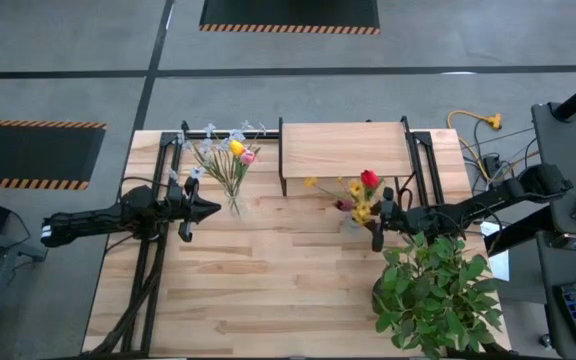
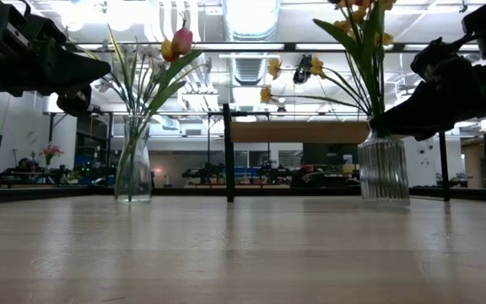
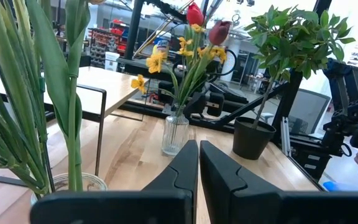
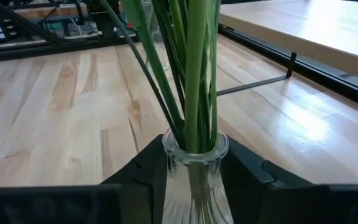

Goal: Pick and place flowers into a vace then onto a shelf
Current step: Put the right transparent vase with the flowers on the shelf

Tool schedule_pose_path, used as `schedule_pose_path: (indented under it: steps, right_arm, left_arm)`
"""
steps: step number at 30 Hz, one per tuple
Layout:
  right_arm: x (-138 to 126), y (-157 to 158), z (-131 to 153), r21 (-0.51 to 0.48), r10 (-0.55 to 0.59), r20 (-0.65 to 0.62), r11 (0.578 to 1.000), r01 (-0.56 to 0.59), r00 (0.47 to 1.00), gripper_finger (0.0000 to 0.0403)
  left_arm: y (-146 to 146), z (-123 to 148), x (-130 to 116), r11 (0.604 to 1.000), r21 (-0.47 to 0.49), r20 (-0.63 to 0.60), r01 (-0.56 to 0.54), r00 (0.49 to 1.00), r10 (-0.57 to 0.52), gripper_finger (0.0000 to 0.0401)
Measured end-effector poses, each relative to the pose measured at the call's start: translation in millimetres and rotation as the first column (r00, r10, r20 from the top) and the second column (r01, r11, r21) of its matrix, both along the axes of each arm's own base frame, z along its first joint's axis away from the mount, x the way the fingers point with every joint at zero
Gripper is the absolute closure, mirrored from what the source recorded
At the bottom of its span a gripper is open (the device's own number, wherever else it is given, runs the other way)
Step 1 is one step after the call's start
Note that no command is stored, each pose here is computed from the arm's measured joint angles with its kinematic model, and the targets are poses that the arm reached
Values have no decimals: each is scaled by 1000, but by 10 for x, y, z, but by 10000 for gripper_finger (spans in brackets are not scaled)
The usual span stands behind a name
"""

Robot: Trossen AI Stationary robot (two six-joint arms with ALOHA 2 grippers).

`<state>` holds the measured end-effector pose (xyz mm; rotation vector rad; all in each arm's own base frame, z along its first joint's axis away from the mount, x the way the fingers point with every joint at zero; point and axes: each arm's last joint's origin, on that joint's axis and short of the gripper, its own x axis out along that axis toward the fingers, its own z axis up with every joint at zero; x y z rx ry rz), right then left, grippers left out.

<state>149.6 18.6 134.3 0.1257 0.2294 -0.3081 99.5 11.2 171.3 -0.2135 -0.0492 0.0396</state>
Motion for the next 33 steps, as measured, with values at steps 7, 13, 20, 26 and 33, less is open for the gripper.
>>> schedule_pose_path:
  steps: [7,13,20,26,33]
  right_arm:
    - [97,24,178,-42,24,50,999,-22,998,295]
    - [295,65,648,-126,45,159,992,-25,986,295]
    - [390,14,1245,-211,-86,40,973,92,996,294]
    - [276,-114,1636,-233,-252,64,937,260,966,294]
    - [5,-403,1746,-201,-429,120,873,445,896,294]
  left_arm:
    - [0,0,0,1000,0,0,0,1000,0,401]
    - [0,0,0,1000,0,0,0,1000,0,401]
    - [0,-2,0,1000,0,-1,0,1000,0,401]
    - [0,-2,0,1000,0,-1,0,1000,0,401]
    - [0,-3,0,1000,0,-1,0,1000,0,401]
